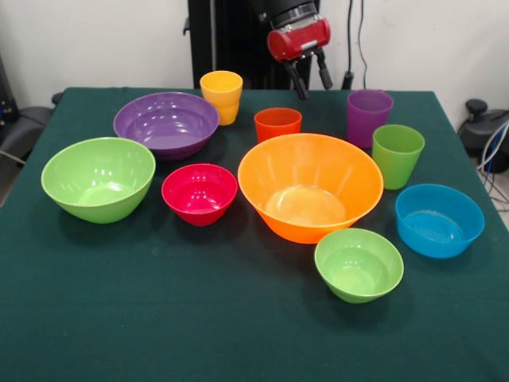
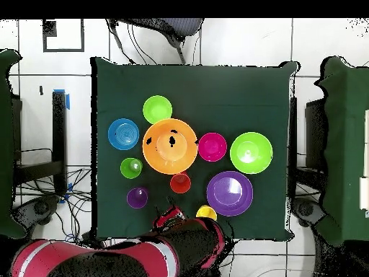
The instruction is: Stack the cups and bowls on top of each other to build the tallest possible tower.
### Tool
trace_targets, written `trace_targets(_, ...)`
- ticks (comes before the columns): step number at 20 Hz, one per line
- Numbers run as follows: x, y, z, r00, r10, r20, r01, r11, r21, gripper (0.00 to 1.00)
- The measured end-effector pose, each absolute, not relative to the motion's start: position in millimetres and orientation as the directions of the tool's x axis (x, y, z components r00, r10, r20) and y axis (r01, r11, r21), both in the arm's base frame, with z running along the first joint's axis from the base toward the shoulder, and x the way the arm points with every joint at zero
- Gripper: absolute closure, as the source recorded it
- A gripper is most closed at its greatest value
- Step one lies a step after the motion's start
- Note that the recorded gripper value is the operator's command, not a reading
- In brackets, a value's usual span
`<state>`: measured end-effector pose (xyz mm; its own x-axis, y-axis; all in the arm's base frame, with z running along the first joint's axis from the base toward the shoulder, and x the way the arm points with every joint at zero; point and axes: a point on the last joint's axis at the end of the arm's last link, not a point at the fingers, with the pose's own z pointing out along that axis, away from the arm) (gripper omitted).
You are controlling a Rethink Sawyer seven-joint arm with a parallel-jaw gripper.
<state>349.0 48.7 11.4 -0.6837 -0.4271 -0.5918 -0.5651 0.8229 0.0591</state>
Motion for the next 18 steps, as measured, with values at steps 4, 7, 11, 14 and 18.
trace_targets(4, 355, 47, 12, -0.684, -0.416, -0.599, -0.544, 0.838, 0.039, 0.00)
trace_targets(7, 363, 41, 16, -0.681, -0.408, -0.608, -0.513, 0.858, -0.001, 0.00)
trace_targets(11, 369, 34, 22, -0.677, -0.411, -0.611, -0.491, 0.870, -0.042, 0.00)
trace_targets(14, 372, 28, 26, -0.677, -0.415, -0.608, -0.475, 0.877, -0.070, 0.00)
trace_targets(18, 372, 16, 30, -0.681, -0.427, -0.595, -0.456, 0.883, -0.111, 0.00)
